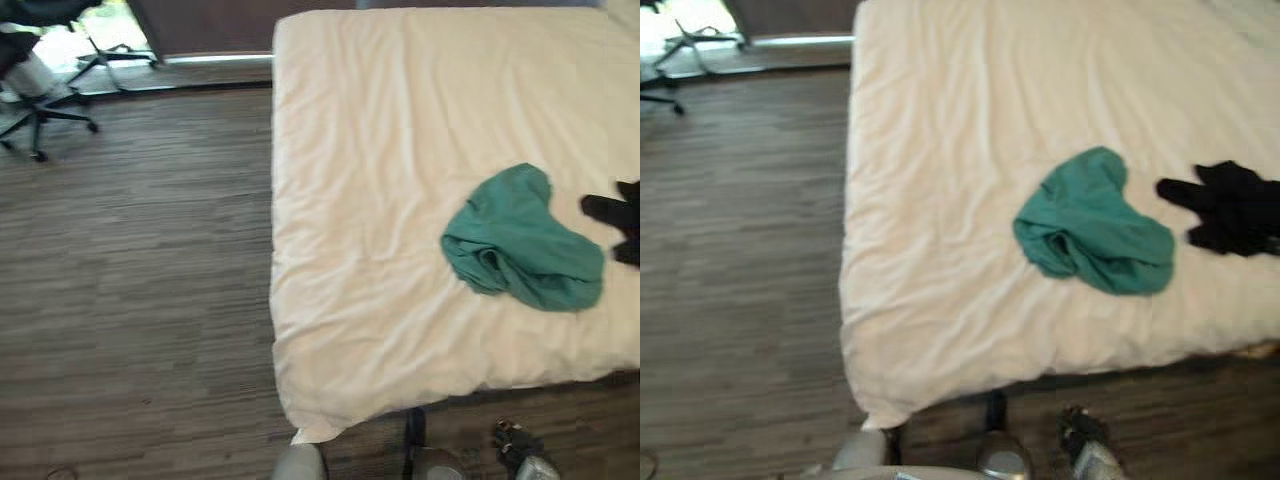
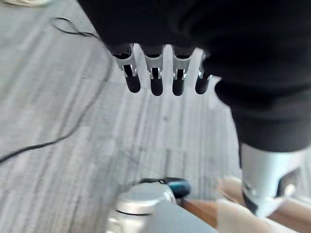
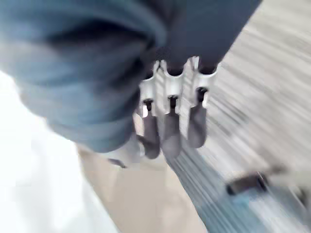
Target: Tidy up the quilt and then pick up the clothes from the bed and put them into the laundry hamper.
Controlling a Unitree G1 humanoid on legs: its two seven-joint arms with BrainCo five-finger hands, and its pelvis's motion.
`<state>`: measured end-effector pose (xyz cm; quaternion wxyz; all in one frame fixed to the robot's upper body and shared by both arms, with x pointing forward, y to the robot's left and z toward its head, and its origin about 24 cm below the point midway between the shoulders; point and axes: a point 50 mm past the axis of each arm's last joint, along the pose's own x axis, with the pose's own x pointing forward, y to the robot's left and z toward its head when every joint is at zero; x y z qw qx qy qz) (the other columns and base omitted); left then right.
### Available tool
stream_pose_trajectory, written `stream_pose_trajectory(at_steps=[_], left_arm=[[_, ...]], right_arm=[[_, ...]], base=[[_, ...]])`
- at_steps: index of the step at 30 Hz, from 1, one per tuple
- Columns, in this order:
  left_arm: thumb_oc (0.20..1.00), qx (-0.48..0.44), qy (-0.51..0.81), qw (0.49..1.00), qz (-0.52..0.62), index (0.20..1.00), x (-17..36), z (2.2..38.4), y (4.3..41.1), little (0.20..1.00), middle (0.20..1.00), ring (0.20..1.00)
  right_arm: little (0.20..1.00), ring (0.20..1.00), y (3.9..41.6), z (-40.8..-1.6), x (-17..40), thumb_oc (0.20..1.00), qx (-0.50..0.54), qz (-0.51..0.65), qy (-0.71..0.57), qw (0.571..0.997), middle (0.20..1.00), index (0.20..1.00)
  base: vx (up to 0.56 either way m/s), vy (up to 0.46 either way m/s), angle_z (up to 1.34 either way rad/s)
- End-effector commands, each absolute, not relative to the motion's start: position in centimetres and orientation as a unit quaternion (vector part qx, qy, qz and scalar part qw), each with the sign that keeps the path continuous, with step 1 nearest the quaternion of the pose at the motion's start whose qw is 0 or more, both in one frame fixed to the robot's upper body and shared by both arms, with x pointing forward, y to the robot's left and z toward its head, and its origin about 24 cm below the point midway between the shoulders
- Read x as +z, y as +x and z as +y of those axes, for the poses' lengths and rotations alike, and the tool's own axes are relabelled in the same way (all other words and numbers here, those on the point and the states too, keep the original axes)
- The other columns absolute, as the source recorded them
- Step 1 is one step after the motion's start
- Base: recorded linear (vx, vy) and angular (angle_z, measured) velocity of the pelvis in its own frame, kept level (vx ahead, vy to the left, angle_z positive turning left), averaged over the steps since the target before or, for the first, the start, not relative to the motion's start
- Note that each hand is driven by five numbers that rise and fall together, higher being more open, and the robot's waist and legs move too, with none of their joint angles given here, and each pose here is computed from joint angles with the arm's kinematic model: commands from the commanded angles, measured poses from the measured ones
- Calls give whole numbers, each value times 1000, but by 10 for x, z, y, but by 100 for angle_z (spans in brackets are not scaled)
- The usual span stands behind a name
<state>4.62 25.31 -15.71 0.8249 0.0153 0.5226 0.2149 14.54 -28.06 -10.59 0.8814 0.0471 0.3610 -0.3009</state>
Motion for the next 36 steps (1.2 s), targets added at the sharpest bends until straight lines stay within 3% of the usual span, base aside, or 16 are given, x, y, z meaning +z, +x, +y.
stream_pose_trajectory(at_steps=[1, 2, 4, 5, 7, 11, 15, 21, 28, 36], left_arm=[[1000, 218, 56, 824, 521, 1000, -151, 274, 47, 1000, 1000, 1000], [1000, 229, 57, 821, 521, 1000, -146, 288, 42, 1000, 1000, 1000], [1000, 231, 55, 819, 522, 1000, -145, 291, 42, 1000, 1000, 1000], [1000, 236, 48, 816, 526, 1000, -143, 297, 41, 1000, 1000, 1000], [1000, 233, 51, 816, 527, 1000, -142, 301, 44, 1000, 1000, 1000], [1000, 222, 82, 815, 529, 1000, -139, 308, 50, 1000, 1000, 1000], [1000, 220, 104, 812, 530, 1000, -135, 319, 57, 1000, 1000, 1000], [1000, 163, 129, 823, 529, 1000, -137, 309, 68, 1000, 1000, 1000], [1000, 117, 124, 850, 499, 1000, -146, 277, 76, 1000, 1000, 1000], [1000, 93, 93, 899, 418, 1000, -138, 249, 126, 1000, 1000, 1000]], right_arm=[[200, 200, 200, -302, -36, 200, -274, 208, -84, 935, 200, 200], [200, 200, 220, -311, 28, 200, -225, 125, -139, 956, 200, 200], [200, 200, 225, -311, 52, 200, -206, 99, -155, 961, 200, 200], [200, 200, 235, -302, 108, 200, -134, 12, -192, 972, 200, 200], [200, 200, 247, -277, 151, 200, -46, -58, -222, 972, 200, 200], [200, 200, 284, -227, 176, 200, 40, -129, -228, 964, 200, 200], [200, 200, 329, -194, 189, 200, 34, -157, -264, 951, 200, 200], [200, 200, 364, -140, 244, 200, 41, -228, -230, 945, 200, 200], [200, 200, 372, -79, 227, 200, 120, -209, -212, 947, 200, 200], [200, 200, 338, -1, 139, 200, 265, -113, -180, 941, 200, 200]], base=[[-75, -45, -33], [-44, 10, -34], [-32, 40, -27], [-44, 88, -35], [-42, 68, -26], [-17, -64, -10], [-23, -129, 13], [-124, -25, 26], [-167, 150, 14], [-90, 81, 2]])
